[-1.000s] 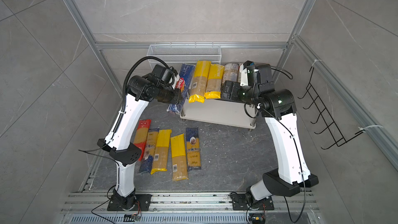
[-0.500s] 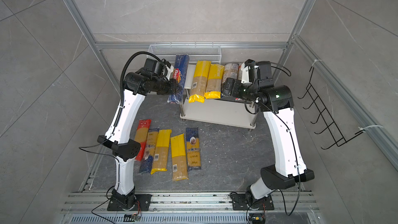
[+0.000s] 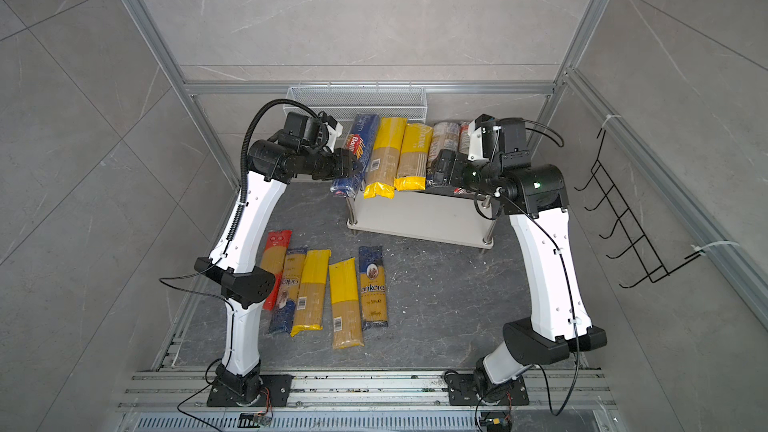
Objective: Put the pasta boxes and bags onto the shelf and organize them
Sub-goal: 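Stand the blue Barilla box upright at the shelf end and open the left gripper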
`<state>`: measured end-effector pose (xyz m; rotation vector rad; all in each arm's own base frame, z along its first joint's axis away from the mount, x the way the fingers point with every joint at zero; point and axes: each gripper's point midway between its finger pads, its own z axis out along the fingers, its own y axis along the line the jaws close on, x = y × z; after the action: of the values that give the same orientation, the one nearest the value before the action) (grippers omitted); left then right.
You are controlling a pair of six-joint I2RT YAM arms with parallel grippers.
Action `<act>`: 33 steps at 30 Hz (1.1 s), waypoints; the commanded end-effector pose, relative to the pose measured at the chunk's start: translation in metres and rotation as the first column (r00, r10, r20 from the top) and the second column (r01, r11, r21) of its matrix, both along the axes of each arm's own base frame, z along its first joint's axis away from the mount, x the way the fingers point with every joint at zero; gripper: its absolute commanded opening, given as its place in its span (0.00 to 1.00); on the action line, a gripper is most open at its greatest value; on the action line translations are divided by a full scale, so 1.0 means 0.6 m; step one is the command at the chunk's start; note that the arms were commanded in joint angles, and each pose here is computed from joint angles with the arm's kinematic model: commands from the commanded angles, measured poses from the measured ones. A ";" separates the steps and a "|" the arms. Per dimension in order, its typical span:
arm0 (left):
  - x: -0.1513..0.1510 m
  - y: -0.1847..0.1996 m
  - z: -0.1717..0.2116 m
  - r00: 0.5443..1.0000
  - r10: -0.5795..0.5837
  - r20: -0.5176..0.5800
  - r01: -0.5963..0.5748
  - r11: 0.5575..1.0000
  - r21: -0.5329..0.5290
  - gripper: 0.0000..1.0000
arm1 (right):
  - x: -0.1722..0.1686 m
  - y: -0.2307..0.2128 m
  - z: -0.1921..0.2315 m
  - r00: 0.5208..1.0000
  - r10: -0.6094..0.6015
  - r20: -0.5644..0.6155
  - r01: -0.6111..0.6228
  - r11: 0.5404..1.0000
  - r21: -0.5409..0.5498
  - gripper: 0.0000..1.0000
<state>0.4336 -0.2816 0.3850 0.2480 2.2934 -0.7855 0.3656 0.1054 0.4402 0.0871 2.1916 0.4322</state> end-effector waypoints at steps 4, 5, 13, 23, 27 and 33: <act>0.012 0.012 0.088 0.987 0.017 0.162 -0.003 0.996 -0.088 0.63 | -0.010 -0.004 -0.006 1.000 -0.001 -0.017 0.001 1.000 0.021 1.00; 0.012 0.012 0.091 0.986 0.018 0.167 -0.003 0.996 -0.091 0.64 | -0.010 -0.005 -0.007 1.000 -0.002 -0.017 0.002 1.000 0.022 1.00; 0.001 0.020 0.128 0.974 0.033 0.223 -0.006 0.993 -0.119 0.69 | -0.010 -0.005 -0.008 1.000 0.002 -0.013 -0.001 1.000 0.031 0.99; -0.023 0.041 0.178 0.952 0.050 0.302 -0.013 0.992 -0.126 0.74 | -0.017 -0.004 -0.004 1.000 0.002 0.001 -0.003 0.999 0.052 1.00; -0.048 0.064 0.202 0.940 0.072 0.334 -0.038 0.993 -0.109 0.74 | -0.018 0.000 -0.002 1.000 0.011 0.006 -0.012 0.998 0.065 1.00; -0.095 0.114 0.169 0.955 0.112 0.275 -0.113 0.994 -0.012 0.67 | -0.014 0.003 0.008 0.999 0.023 0.023 -0.025 0.998 0.063 1.00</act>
<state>0.3959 -0.2345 0.4807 0.2172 2.0295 -0.7265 0.3585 0.1061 0.4302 0.0974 2.2067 0.4870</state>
